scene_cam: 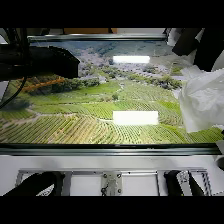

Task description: Fold the clothes and pants, and hang the long-sleeved shirts on hangers.

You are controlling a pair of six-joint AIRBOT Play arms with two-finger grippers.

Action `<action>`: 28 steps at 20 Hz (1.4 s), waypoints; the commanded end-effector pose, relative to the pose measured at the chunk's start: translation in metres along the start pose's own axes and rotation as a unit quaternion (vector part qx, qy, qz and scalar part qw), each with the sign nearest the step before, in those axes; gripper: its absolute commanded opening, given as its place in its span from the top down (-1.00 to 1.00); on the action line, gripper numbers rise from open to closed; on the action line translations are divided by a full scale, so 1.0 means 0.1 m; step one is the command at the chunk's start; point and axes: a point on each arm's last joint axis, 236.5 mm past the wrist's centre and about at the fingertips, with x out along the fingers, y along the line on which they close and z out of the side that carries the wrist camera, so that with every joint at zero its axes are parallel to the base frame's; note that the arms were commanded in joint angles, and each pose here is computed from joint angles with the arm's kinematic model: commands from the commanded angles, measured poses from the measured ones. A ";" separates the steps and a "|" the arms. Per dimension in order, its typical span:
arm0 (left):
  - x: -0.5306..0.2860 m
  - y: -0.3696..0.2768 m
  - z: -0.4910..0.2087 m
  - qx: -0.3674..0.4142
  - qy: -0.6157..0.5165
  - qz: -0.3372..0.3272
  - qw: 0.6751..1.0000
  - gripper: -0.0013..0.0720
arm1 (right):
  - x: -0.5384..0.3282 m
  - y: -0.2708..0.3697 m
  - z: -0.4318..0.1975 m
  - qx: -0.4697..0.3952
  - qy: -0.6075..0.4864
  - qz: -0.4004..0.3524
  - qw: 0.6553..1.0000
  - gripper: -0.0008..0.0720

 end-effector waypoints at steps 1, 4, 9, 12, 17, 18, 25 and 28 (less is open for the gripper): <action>0.00 0.00 0.00 0.000 0.001 0.000 1.000 0.93 | 0.02 -0.09 -0.06 0.000 0.005 -0.018 1.000 0.96; 0.00 0.00 0.00 0.000 0.001 0.000 1.000 0.93 | 0.07 -0.22 -0.20 -0.001 0.017 -0.045 0.999 0.96; 0.00 0.00 -0.02 0.000 0.005 0.001 1.000 0.93 | 0.17 -0.28 -0.54 -0.003 0.044 -0.050 0.998 0.96; 0.00 0.01 -0.03 0.000 0.006 0.001 1.000 0.93 | 0.20 -0.30 -0.77 -0.004 0.065 -0.051 0.997 0.96; 0.00 0.00 -0.02 0.000 0.004 0.001 1.000 0.93 | 0.15 -0.33 -1.11 -0.006 0.097 -0.054 0.994 0.96; 0.00 0.01 -0.02 0.000 0.004 0.001 1.000 0.93 | 0.14 -0.33 -1.14 -0.006 0.100 -0.054 0.993 0.96; 0.01 0.00 0.02 0.000 -0.004 0.000 1.000 0.93 | 0.07 -0.43 -1.03 -0.008 0.092 -0.077 0.993 0.66; 0.01 0.00 0.02 0.000 -0.003 0.000 1.000 0.93 | 0.07 -0.27 -0.95 -0.005 0.085 -0.044 0.995 -0.59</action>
